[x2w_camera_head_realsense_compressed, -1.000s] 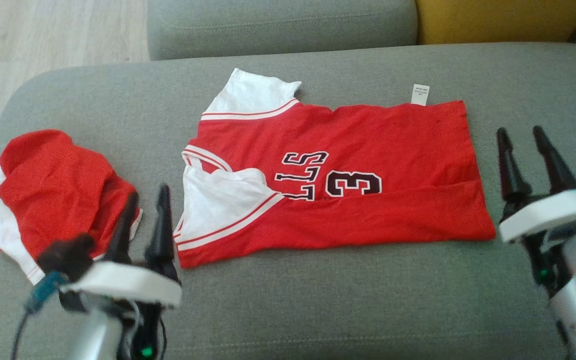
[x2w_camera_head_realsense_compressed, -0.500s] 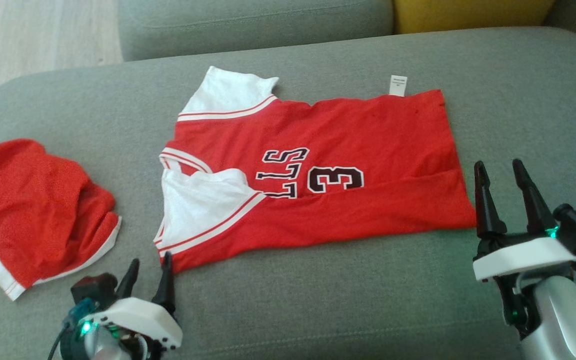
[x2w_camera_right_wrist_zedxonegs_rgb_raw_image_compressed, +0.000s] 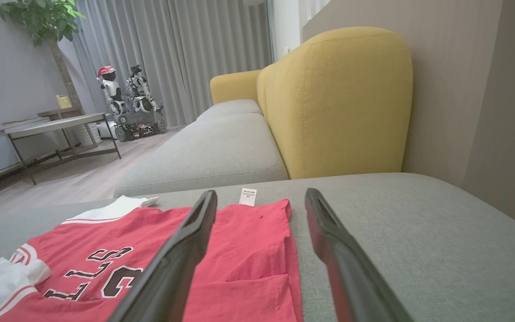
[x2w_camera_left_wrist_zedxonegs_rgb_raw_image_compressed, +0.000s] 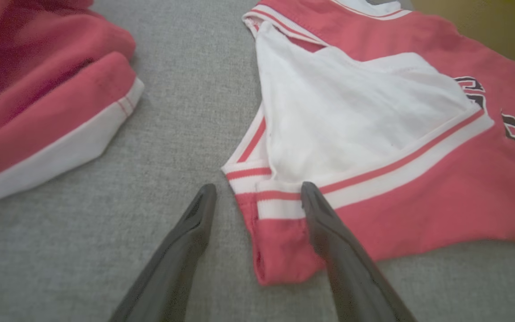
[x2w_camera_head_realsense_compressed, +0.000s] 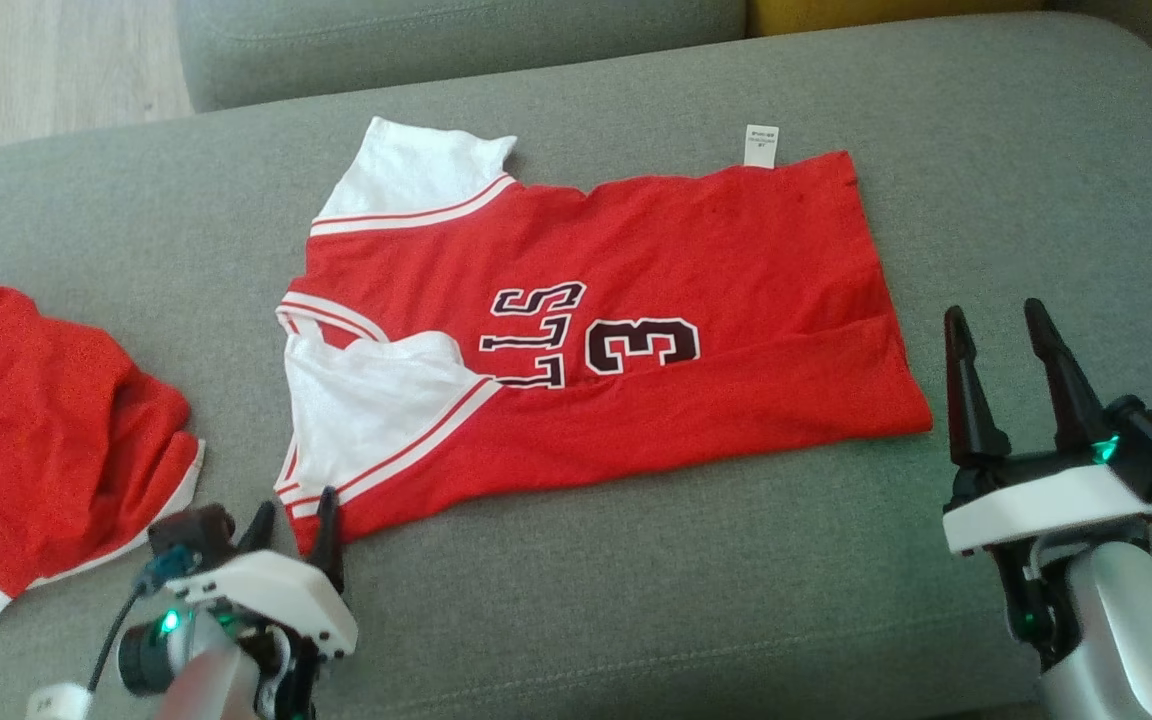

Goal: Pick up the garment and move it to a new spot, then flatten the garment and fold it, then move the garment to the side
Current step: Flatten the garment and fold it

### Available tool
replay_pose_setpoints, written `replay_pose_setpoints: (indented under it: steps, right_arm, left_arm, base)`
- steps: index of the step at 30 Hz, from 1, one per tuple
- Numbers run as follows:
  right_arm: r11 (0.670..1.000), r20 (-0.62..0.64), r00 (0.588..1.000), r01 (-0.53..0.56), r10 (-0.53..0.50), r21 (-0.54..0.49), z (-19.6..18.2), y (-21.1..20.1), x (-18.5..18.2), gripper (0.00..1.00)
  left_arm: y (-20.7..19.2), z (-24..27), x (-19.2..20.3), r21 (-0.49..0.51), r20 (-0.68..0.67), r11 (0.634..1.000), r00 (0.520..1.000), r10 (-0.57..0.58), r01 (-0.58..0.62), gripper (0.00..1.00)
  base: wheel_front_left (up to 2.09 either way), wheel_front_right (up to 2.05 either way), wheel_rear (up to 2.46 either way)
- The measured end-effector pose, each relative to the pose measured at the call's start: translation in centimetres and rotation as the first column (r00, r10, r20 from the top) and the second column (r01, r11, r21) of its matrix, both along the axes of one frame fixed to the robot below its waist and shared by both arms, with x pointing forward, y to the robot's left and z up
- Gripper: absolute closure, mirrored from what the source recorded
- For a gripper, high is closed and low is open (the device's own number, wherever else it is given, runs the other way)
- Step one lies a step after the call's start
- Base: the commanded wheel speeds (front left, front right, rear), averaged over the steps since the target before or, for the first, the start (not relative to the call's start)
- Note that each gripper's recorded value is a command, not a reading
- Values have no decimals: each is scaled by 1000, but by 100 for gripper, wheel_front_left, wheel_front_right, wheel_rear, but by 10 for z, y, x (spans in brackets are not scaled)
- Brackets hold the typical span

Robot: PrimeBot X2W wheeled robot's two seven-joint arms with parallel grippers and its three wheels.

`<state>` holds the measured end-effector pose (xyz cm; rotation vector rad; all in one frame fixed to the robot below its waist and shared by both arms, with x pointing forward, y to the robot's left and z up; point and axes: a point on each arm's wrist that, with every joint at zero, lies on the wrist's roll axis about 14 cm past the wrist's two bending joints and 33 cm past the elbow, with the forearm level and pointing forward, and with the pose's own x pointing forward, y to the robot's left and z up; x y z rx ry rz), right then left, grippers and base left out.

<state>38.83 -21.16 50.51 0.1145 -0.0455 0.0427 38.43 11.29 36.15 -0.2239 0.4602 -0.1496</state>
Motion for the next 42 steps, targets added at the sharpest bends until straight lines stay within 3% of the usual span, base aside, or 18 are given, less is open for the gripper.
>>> replay_pose_setpoints:
  steps: [1,2,3,7,12,19,25,34,42]
  right_arm:
    - [1000,-5,1000,-6,5,-11,-1,1,0,0]
    - [1000,-11,1000,-9,9,-16,-3,2,1,0]
    - [1000,-16,1000,-12,11,-17,-4,3,2,0]
    - [1000,-37,999,-10,10,-10,-7,3,6,0]
    - [1000,-167,986,21,-17,20,-35,-2,9,0]
    - [992,-390,917,112,-81,58,-91,-11,0,0]
    - [989,-434,898,122,-72,89,-98,-2,16,0]
    - [975,-547,836,158,-49,154,-132,6,17,0]
    - [966,-576,818,148,2,213,-142,24,30,0]
  left_arm:
    - [-1,0,2,1,-2,1000,1000,-3,3,0]
    - [-1,0,5,1,-4,1000,1000,-7,7,55]
    - [-2,1,7,-1,-3,1000,1000,-11,11,100]
    - [-4,2,11,-5,-3,1000,1000,-27,27,100]
    - [-1,11,13,-10,33,1000,999,-21,22,100]
    - [4,56,30,-13,200,1000,980,-12,15,100]
    - [11,50,13,-4,194,1000,981,-10,11,100]
    - [12,49,14,-10,194,1000,981,-8,11,100]
    - [13,43,15,-10,181,1000,983,-8,10,100]
  base:
    - [0,0,0]
    - [0,0,0]
    - [0,0,0]
    - [0,0,0]
    - [0,0,0]
    - [0,0,0]
    - [0,0,0]
    - [0,0,0]
    - [0,0,0]
